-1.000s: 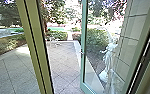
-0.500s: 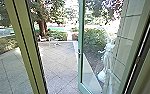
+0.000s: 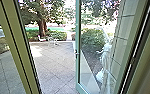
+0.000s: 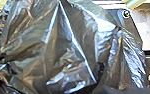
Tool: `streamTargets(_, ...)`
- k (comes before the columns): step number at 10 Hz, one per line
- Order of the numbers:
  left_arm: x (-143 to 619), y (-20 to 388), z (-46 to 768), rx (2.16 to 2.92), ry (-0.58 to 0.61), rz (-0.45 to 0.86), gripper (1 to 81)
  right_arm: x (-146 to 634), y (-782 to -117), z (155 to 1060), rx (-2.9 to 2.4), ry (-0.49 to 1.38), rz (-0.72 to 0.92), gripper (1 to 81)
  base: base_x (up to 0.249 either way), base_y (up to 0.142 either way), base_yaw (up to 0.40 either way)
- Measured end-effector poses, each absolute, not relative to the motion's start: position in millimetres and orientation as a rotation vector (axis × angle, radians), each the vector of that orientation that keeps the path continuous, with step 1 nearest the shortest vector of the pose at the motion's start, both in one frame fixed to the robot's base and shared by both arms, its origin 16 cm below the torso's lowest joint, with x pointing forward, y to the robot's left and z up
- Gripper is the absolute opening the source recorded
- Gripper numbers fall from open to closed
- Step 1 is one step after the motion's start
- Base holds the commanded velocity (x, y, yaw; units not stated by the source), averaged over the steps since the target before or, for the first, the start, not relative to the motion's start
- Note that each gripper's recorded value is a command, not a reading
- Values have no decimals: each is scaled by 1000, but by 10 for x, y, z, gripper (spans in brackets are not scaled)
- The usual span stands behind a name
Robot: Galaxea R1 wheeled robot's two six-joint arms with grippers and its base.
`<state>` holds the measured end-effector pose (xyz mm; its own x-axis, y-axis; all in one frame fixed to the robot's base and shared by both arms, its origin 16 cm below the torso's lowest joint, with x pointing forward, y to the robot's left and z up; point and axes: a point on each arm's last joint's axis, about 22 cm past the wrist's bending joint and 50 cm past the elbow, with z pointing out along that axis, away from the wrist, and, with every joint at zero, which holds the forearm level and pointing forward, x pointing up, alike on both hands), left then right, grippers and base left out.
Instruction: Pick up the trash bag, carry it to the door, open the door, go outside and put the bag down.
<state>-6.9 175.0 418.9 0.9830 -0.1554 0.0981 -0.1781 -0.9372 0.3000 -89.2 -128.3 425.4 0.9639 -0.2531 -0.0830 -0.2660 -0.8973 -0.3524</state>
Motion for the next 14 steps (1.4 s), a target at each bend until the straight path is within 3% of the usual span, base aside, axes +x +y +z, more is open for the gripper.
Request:
streamTargets(11, -65, 1778, 4189, 2818, -249, 106, 10, -885, -1260, 4257, -2744, 380, 48, 811, 0, -89, 0)
streamTargets(14, -71, 1753, 4191, 2815, -250, 105, 10, -891, -1291, 4252, -2748, 379, 47, 811, 0, -23, 0)
